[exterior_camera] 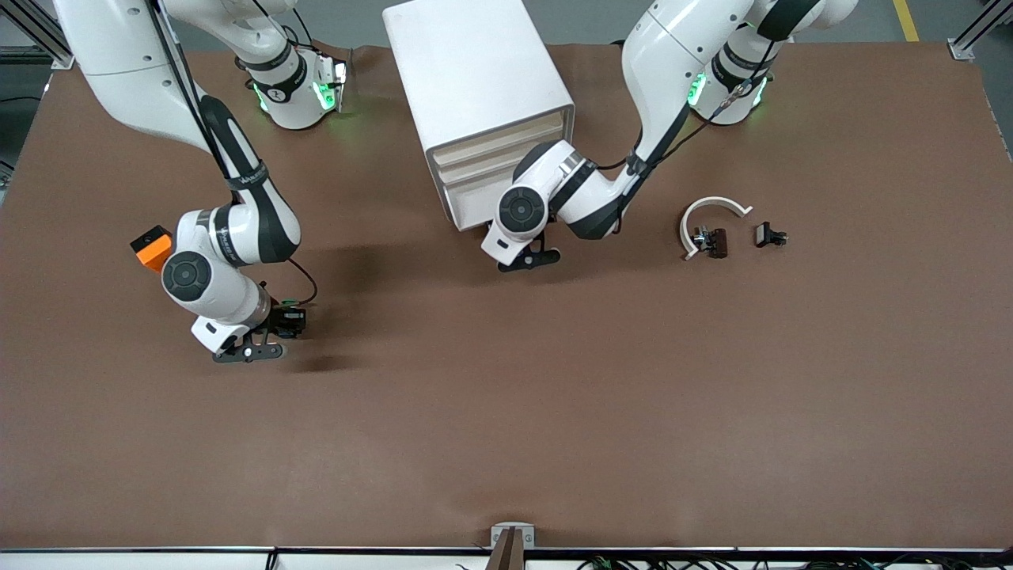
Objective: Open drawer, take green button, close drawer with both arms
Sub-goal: 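Push the drawer shut with the left gripper while the right gripper lowers the button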
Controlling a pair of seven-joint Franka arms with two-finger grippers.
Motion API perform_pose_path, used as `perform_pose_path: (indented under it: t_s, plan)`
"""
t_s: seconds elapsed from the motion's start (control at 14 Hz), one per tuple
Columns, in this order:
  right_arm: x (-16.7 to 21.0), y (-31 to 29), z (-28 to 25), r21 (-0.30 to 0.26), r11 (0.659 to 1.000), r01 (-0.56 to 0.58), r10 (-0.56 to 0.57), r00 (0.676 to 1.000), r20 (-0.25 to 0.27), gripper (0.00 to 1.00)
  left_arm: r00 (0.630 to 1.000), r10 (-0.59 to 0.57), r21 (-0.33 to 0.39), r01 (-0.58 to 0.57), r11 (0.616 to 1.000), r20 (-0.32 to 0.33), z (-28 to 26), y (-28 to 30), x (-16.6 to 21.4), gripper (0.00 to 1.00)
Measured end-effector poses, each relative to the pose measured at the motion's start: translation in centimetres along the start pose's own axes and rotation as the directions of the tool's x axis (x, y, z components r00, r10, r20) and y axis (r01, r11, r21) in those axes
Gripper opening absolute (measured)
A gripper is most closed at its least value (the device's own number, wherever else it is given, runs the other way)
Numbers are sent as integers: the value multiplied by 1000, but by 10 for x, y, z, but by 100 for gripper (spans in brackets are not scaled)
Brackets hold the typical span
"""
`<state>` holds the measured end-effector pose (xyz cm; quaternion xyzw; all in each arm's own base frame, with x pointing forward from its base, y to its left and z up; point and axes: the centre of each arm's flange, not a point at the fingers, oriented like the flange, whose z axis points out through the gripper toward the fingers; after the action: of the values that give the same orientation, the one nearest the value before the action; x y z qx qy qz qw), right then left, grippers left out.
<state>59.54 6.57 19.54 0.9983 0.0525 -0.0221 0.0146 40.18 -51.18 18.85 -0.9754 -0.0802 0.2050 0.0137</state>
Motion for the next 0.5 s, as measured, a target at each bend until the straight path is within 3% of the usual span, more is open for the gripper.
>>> perform_pose_path:
  t_s: [0.29,0.5]
  plan:
    - [-1,0,5,-1,1000,10,-10,1000,9,41,1000,23,7,-23,1000,17,2,8,-32,100]
    - [-1,2,6,-1,1000,7,-7,1000,13,51,999,23,11,-23,1000,24,5,9,-41,100]
